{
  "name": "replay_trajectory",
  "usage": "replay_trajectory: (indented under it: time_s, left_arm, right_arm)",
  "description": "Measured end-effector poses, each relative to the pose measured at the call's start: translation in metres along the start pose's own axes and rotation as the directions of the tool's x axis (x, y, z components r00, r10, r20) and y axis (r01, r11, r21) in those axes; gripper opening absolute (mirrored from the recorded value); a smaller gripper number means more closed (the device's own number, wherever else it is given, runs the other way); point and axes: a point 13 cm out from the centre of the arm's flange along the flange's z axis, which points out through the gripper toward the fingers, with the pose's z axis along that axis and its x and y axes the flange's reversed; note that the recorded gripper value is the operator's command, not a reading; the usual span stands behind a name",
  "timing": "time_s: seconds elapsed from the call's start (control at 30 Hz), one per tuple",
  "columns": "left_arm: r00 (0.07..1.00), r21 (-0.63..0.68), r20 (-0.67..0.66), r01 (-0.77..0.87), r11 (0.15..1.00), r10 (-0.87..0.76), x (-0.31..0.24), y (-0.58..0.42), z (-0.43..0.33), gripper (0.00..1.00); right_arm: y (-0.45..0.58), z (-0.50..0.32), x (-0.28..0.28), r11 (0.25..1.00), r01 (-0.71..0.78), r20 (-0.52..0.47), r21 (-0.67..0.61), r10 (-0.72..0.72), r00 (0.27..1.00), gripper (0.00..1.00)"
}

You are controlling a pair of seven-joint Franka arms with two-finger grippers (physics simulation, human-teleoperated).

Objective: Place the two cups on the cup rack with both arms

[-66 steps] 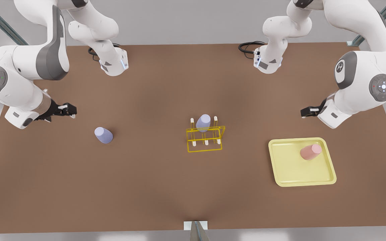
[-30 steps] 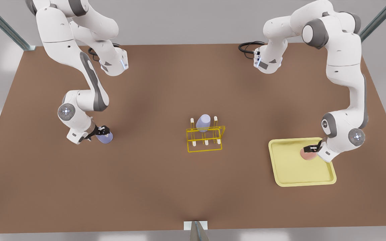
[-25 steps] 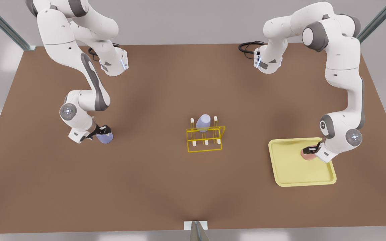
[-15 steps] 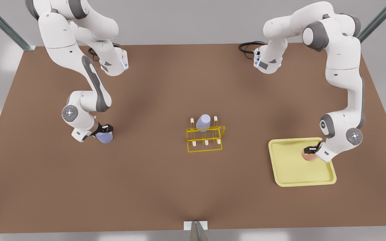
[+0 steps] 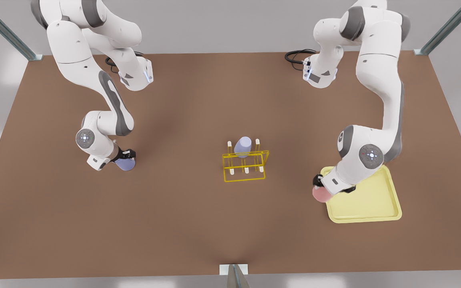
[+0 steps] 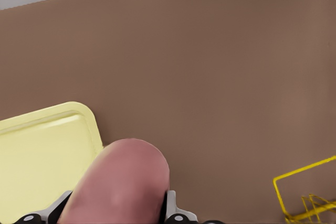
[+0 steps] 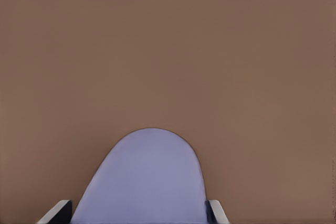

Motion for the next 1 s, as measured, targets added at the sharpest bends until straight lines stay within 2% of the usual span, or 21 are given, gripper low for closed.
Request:
replay_trajectory:
  time_s: [0.13,0.2,0.33,0.43,0.47,0.5,0.57,0.77,0.83,0.9,0.97,1.0]
  left_arm:
    - [0.999,0.056,-0.031,-0.023,0.998,0.025,-0.014,-0.144,-0.026,0.82]
    - [0.996,0.067,-0.092,-0.002,0.998,0.008,0.002,-0.191,-0.026,0.82]
    - [0.964,0.049,-0.243,0.118,0.992,-0.103,0.039,-0.216,-0.01,0.83]
    - [0.934,0.017,-0.309,0.196,0.981,-0.181,0.054,-0.225,0.014,0.83]
    - [0.927,0.01,-0.312,0.222,0.975,-0.208,0.054,-0.226,0.015,0.87]
    - [0.921,0.004,-0.312,0.249,0.969,-0.235,0.054,-0.225,0.015,1.0]
    - [0.904,-0.013,-0.321,0.294,0.956,-0.283,0.055,-0.225,0.022,1.0]
    - [0.854,-0.054,-0.318,0.417,0.907,-0.412,0.05,-0.209,0.025,1.0]
    - [0.838,-0.022,-0.252,0.495,0.868,-0.484,0.019,-0.169,-0.033,1.0]
    - [0.794,0.011,-0.17,0.594,0.804,-0.584,-0.006,-0.07,-0.125,1.0]
    - [0.758,-0.019,-0.134,0.642,0.766,-0.638,0.011,0.013,-0.18,1.0]
    - [0.763,-0.069,-0.129,0.631,0.773,-0.634,0.036,0.031,-0.197,1.0]
  right_arm:
    - [-0.006,-0.004,-0.004,1.0,-0.008,0.007,-0.001,0.008,1.0,0.85]
    - [-0.006,-0.006,-0.006,1.0,-0.006,0.008,-0.001,0.006,1.0,0.85]
    - [-0.004,-0.021,-0.02,1.0,0.007,0.034,0.002,-0.007,0.999,0.85]
    - [0.009,-0.052,-0.045,0.999,0.036,0.077,0.006,-0.037,0.996,0.85]
    - [0.021,-0.063,-0.054,0.998,0.06,0.092,0.004,-0.06,0.994,0.85]
    - [0.037,-0.073,-0.062,0.996,0.087,0.105,0.001,-0.086,0.991,0.85]
    - [0.072,-0.094,-0.078,0.989,0.146,0.13,-0.006,-0.144,0.981,0.85]
    - [0.189,-0.144,-0.111,0.949,0.31,0.199,-0.053,-0.294,0.935,0.85]
    - [0.219,-0.15,-0.121,0.935,0.347,0.215,-0.071,-0.325,0.921,0.85]
    - [0.247,-0.157,-0.134,0.92,0.381,0.237,-0.09,-0.351,0.906,0.85]
    - [0.276,-0.163,-0.145,0.904,0.414,0.26,-0.104,-0.377,0.889,0.85]
    - [0.29,-0.167,-0.15,0.897,0.429,0.272,-0.108,-0.388,0.88,0.85]
